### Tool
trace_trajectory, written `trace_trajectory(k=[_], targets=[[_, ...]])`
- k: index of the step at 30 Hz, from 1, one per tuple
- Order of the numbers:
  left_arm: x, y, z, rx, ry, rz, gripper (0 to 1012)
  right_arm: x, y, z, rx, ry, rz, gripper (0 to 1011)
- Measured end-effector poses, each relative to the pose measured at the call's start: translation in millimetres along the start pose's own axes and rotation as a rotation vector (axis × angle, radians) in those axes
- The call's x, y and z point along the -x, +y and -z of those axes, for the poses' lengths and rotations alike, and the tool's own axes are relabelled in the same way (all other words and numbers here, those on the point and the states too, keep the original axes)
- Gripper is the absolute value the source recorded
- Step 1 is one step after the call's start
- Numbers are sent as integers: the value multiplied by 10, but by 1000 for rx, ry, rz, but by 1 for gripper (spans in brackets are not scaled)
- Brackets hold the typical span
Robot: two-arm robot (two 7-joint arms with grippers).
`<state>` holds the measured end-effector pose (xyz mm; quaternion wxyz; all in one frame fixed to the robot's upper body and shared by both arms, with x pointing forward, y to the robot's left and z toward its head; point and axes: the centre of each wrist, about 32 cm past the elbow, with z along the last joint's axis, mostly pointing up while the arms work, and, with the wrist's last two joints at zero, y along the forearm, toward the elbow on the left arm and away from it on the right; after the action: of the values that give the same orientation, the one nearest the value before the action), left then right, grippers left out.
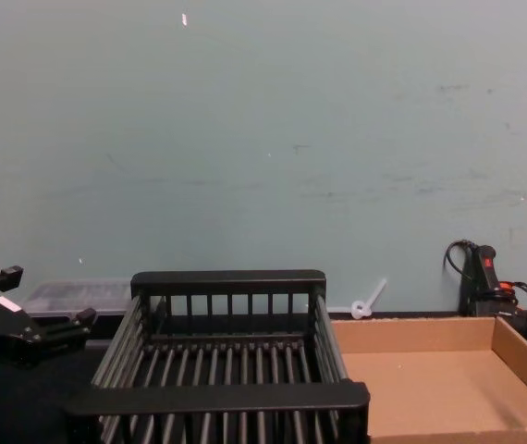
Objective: Pick up the white tape and place it into the black box , Pick up the silver tape and place it into the brown box.
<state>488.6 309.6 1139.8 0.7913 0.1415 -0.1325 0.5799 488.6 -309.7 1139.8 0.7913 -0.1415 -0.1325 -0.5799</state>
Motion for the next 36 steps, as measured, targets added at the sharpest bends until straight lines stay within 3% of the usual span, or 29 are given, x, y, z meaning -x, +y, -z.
trace_trajectory(k=[6, 16, 36], targets=[[0, 0, 0, 0, 0, 0, 1001, 0, 0, 0, 0, 0, 0, 1002], [0, 0, 0, 0, 0, 0, 1001, -67, -69, -31, -13, 9, -11, 1000], [0, 0, 0, 0, 0, 0, 1001, -212, -431, -333, 30, 77, -149, 1000]])
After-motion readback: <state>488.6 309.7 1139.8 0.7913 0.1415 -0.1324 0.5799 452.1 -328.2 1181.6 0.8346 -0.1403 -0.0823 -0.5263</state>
